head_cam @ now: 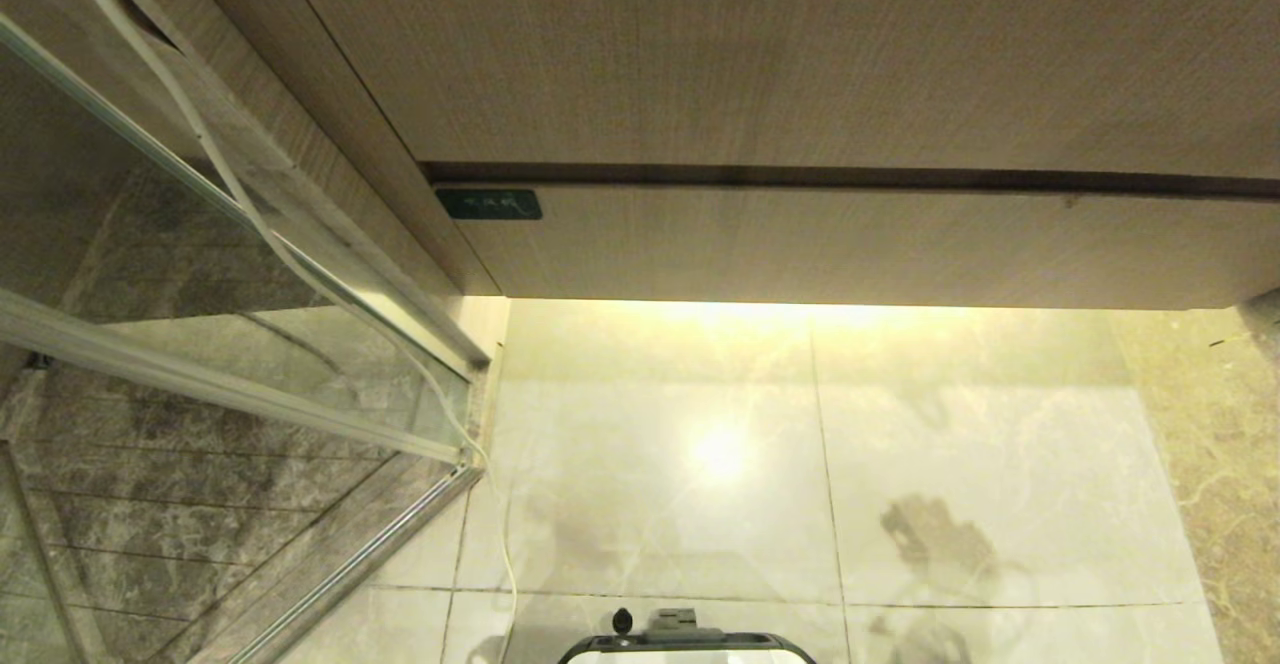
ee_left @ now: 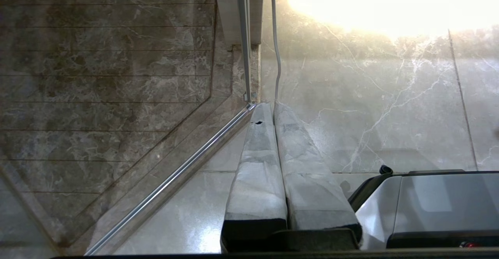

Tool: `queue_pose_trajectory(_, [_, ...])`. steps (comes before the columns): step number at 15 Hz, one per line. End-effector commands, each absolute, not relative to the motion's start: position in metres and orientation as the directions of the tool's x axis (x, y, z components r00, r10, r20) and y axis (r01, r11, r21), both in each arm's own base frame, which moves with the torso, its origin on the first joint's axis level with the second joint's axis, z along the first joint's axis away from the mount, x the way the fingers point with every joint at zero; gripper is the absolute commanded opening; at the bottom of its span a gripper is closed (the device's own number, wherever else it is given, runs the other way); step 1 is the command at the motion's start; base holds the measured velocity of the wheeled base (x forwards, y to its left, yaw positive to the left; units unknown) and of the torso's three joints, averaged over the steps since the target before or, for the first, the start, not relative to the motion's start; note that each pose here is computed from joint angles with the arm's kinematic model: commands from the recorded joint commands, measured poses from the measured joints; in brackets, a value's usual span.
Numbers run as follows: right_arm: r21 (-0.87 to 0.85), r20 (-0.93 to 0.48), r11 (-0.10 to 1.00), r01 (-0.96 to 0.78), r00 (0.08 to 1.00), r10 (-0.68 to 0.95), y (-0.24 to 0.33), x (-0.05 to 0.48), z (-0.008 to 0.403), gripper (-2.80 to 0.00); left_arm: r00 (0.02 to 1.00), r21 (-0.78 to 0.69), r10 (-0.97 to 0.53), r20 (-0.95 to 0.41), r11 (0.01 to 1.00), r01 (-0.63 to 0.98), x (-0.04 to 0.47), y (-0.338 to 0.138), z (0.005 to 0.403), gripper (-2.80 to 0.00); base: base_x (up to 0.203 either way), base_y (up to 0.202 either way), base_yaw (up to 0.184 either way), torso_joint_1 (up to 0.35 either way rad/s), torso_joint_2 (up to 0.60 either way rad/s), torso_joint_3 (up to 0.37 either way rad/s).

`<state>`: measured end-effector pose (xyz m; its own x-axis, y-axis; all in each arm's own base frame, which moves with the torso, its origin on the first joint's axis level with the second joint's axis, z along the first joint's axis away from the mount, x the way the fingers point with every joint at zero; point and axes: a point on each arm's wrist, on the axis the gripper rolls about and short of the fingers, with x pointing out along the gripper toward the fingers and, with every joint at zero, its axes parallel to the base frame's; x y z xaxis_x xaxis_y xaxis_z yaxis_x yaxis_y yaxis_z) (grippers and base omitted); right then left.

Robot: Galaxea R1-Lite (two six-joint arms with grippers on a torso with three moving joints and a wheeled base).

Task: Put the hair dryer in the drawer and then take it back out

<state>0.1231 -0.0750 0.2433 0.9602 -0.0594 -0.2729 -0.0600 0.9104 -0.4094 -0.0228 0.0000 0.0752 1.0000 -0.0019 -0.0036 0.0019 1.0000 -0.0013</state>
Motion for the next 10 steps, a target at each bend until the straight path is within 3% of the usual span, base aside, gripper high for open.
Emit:
queue_pose_trajectory(1, [-0.332,-0.222,0.940,-0.074,0.975,-0.001,-0.034,0.084,0.243,-2.80,1.000,-0.002,-0.002,-0.005,1.000,0.002,-0.023,0.000,0.075,-2.80,0.000,0.000,0.000,0.000,0.00,0.000])
queue_pose_trajectory(3, [-0.247,-0.228,0.963,-0.109,0.972,0.051,-0.014,0.059,0.232,-2.80,1.000,-0.002,-0.002,-0.003,1.000,0.002,-0.023,0.000,0.075,-2.80,0.000,0.000,0.000,0.000,0.00,0.000])
queue_pose_trajectory(6, [-0.186,-0.069,0.966,-0.182,0.983,0.172,0.009,-0.008,0.205,-2.80,1.000,-0.002,-0.002,-0.003,1.000,0.002,-0.023,0.000,0.075,-2.80,0.000,0.000,0.000,0.000,0.00,0.000])
queue_pose_trajectory(10, [-0.141,0.065,0.975,-0.174,0.981,0.184,0.004,-0.041,0.124,-2.80,1.000,-0.002,-0.002,-0.005,1.000,0.002,-0.023,0.000,0.075,-2.80,0.000,0.000,0.000,0.000,0.00,0.000])
